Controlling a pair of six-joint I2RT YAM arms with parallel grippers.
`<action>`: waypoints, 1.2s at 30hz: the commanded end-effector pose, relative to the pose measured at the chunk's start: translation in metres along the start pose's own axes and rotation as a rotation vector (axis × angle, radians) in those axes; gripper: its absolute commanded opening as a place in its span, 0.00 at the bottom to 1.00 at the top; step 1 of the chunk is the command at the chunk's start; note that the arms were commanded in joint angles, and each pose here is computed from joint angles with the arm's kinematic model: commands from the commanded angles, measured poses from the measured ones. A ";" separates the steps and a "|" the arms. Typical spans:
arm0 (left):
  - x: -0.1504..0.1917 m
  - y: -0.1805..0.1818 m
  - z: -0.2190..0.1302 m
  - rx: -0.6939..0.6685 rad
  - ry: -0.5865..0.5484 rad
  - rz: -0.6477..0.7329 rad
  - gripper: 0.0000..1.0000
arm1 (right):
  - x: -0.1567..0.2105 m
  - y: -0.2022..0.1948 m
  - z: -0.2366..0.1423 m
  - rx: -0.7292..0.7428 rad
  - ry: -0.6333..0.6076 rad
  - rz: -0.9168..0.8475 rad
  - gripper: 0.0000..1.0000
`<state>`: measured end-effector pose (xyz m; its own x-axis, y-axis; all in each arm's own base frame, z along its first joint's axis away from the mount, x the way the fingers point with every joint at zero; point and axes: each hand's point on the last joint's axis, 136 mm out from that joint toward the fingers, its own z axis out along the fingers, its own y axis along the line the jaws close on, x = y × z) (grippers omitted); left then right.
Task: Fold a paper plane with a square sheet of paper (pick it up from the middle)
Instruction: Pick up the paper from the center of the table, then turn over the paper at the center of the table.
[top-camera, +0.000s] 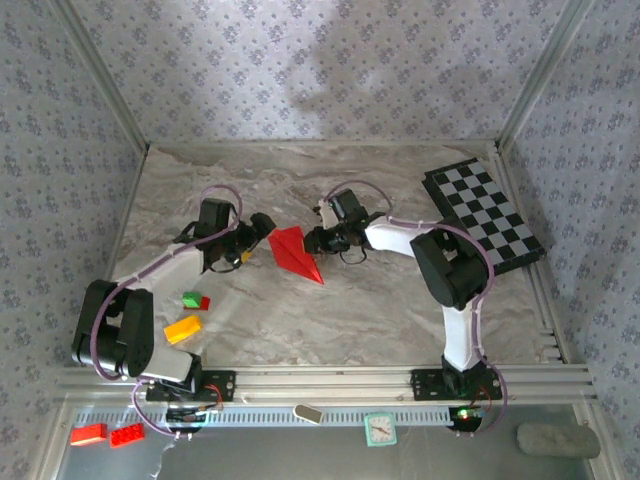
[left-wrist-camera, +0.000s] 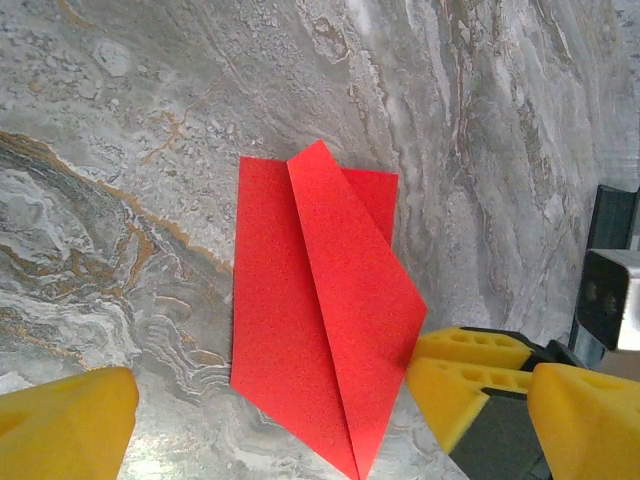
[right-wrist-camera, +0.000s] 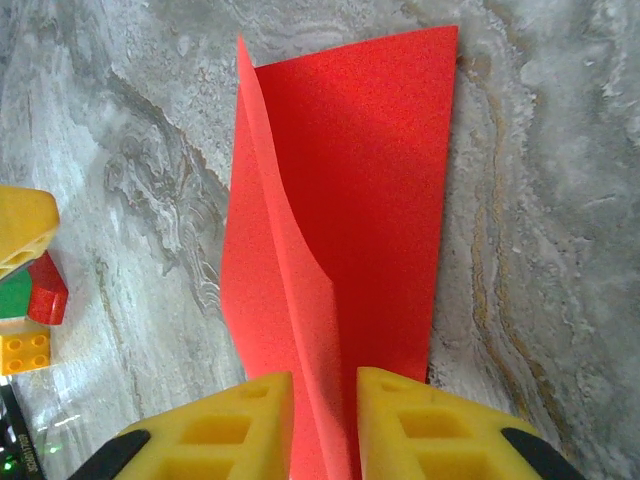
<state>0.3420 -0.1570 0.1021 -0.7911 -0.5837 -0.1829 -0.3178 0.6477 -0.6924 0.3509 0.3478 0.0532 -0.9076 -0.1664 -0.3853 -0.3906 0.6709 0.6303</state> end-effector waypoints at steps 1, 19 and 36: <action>-0.001 -0.006 -0.001 0.035 0.006 0.004 1.00 | 0.000 0.004 0.005 -0.029 0.020 -0.013 0.22; 0.006 -0.061 -0.022 0.315 0.026 0.115 0.96 | -0.038 0.058 -0.060 -0.257 -0.174 -0.013 0.02; 0.044 -0.159 -0.063 0.717 0.085 0.311 0.75 | -0.071 0.114 -0.149 -0.523 -0.385 0.084 0.02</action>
<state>0.3293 -0.2465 0.2078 -0.8613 -0.3853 -0.3313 0.1914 0.3579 -0.9139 0.3534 0.3302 0.2235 -0.8632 0.1826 -0.4707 -0.4072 0.2996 0.8628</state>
